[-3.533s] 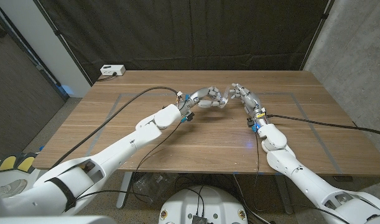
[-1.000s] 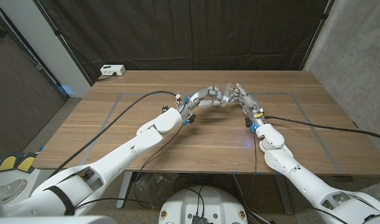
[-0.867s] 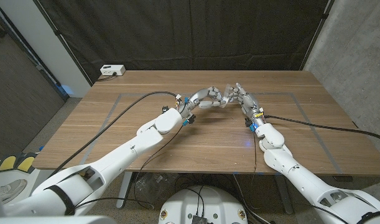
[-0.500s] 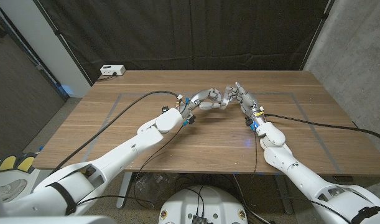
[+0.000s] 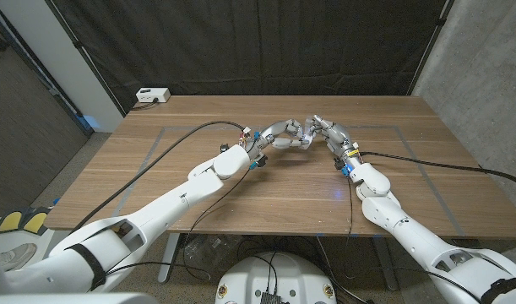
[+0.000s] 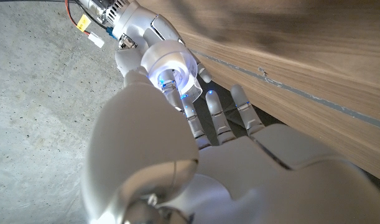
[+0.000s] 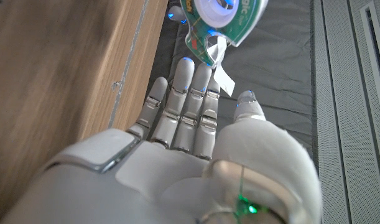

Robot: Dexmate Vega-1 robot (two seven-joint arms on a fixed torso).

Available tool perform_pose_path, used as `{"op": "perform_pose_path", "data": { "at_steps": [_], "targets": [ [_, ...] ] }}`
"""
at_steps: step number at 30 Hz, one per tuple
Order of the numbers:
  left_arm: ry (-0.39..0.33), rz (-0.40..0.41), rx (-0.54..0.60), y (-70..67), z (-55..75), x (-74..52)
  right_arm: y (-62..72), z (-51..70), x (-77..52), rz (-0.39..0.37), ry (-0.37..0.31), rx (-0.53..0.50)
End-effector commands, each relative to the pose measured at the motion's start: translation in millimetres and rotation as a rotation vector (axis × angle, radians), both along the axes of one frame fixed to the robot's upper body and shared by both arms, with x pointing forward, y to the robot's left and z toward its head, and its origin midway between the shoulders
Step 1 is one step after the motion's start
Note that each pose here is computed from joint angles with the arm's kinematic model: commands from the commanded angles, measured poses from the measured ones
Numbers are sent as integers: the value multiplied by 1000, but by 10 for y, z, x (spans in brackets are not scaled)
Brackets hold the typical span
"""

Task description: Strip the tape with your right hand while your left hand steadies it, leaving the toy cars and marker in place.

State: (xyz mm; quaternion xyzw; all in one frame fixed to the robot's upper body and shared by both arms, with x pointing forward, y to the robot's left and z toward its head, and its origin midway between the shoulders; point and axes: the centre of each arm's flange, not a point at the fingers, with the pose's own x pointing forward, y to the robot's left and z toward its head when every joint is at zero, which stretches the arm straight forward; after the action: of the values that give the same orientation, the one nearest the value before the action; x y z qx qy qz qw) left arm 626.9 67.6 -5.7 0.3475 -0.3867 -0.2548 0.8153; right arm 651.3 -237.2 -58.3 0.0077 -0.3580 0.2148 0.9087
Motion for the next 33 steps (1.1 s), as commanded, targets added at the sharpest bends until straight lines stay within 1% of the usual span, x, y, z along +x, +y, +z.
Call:
{"op": "perform_pose_path", "data": {
  "at_steps": [1, 17, 33],
  "targets": [
    [-1, 5, -3, -9, 14, -7, -11, 29, -8, -31, -1, -34],
    [5, -2, 2, -24, -4, -48, -15, 34, -57, -78, -19, -21],
    [3, 6, -2, 8, -26, -59, 3, 31, -87, -97, -29, -6]
  ]
}}
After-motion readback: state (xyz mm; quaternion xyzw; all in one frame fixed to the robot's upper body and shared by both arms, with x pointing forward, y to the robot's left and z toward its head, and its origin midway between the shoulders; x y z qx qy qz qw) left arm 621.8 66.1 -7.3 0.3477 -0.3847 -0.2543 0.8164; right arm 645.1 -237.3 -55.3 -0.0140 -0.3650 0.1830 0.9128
